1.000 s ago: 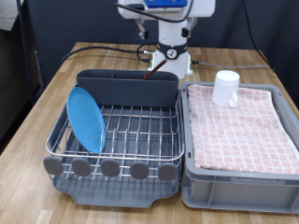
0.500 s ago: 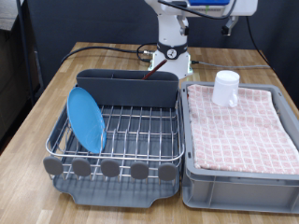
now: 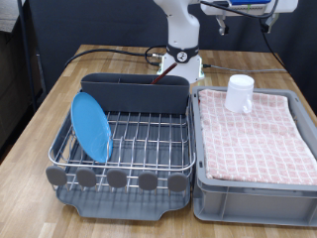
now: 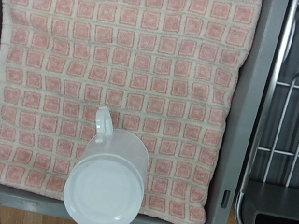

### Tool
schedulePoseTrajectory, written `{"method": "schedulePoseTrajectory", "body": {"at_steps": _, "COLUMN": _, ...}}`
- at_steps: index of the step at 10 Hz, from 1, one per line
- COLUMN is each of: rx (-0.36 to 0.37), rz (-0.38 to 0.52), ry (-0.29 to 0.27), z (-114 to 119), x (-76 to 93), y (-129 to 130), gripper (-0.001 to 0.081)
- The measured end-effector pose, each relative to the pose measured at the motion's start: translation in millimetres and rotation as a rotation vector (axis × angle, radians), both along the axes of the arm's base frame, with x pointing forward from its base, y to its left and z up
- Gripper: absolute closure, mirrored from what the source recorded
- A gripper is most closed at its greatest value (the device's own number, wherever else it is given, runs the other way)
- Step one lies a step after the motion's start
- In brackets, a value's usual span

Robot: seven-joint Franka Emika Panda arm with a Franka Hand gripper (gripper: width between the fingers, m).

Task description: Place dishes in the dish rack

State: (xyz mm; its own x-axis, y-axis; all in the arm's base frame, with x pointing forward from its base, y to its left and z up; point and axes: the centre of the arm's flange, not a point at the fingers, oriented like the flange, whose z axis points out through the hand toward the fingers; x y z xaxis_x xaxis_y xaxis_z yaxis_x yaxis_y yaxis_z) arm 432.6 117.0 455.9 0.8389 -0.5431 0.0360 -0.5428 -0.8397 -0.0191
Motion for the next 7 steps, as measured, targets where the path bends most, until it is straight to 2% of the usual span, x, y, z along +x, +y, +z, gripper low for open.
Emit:
{"method": "schedulePoseTrajectory", "body": {"at_steps": 4, "rx": -0.011, "rz": -0.004, "ry": 0.041, "z": -9, "x": 5.4, "y": 2, "gripper": 0.0004}}
{"method": "schedulePoseTrajectory", "body": {"at_steps": 7, "rx": -0.009, "rz": -0.011, "ry": 0.099, "z": -18, "x": 5.1, "y": 12, "gripper": 0.0004}}
